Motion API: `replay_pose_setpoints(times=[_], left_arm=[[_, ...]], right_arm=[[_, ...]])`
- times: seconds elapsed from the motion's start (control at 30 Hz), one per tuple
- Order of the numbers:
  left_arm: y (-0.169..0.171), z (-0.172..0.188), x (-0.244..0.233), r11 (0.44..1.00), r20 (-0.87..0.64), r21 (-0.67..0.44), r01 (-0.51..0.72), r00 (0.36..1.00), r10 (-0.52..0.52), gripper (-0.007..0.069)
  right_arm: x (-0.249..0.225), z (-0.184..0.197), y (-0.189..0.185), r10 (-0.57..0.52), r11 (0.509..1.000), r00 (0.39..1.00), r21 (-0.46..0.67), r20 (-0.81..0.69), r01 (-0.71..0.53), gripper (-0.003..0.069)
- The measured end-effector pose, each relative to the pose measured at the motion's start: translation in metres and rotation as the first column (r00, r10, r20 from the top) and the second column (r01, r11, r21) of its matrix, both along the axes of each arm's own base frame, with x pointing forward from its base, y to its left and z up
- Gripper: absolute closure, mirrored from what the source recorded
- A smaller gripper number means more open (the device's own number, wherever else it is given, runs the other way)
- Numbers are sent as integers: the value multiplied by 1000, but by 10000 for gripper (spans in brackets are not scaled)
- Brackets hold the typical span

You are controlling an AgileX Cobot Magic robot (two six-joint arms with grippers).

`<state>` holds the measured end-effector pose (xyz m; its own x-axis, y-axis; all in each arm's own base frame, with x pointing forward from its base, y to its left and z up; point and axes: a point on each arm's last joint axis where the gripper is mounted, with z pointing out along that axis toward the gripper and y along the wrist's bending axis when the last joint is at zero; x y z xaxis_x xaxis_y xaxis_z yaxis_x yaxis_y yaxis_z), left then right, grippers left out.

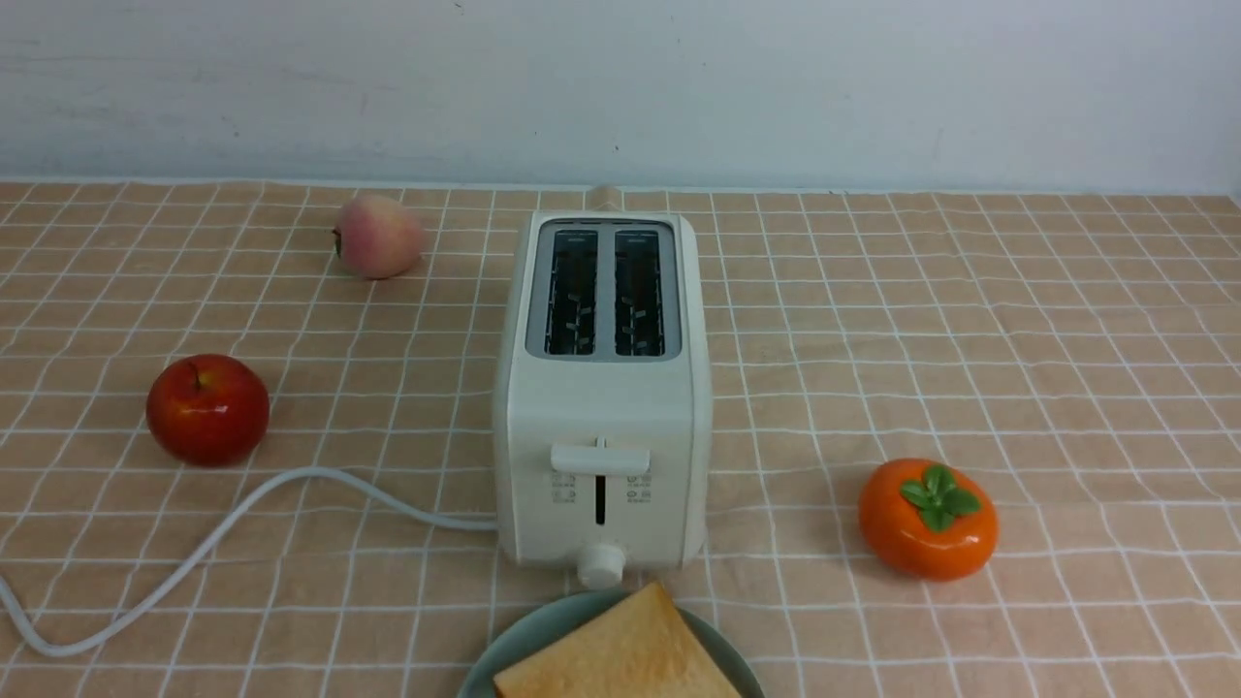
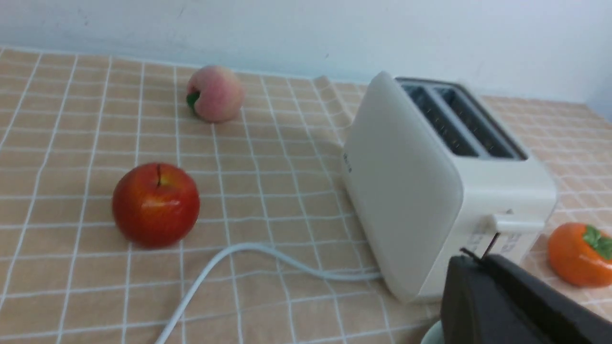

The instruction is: Take toasted bread from bread machine on light coffee tablecloth place on plate.

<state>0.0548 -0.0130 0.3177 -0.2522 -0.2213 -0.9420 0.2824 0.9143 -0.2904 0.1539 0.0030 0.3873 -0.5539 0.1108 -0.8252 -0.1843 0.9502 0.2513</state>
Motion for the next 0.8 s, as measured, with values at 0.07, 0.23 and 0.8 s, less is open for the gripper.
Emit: replay_pose_setpoints(times=[0.07,0.23,0.8], left_arm=[[-1,3,0,1000,32,-14,13,999,-13,639],[-4,10,0,998,103,-44,45,994,-40,639],[-26,12,22,988,64,-111,109,993,-103,639]], right_arm=[[-18,6,5,-20,1000,995,-13,97,22,671],[-44,-14,24,95,995,973,-2,209,-97,667],[-58,-75,13,-65,993,872,-58,485,106,667]])
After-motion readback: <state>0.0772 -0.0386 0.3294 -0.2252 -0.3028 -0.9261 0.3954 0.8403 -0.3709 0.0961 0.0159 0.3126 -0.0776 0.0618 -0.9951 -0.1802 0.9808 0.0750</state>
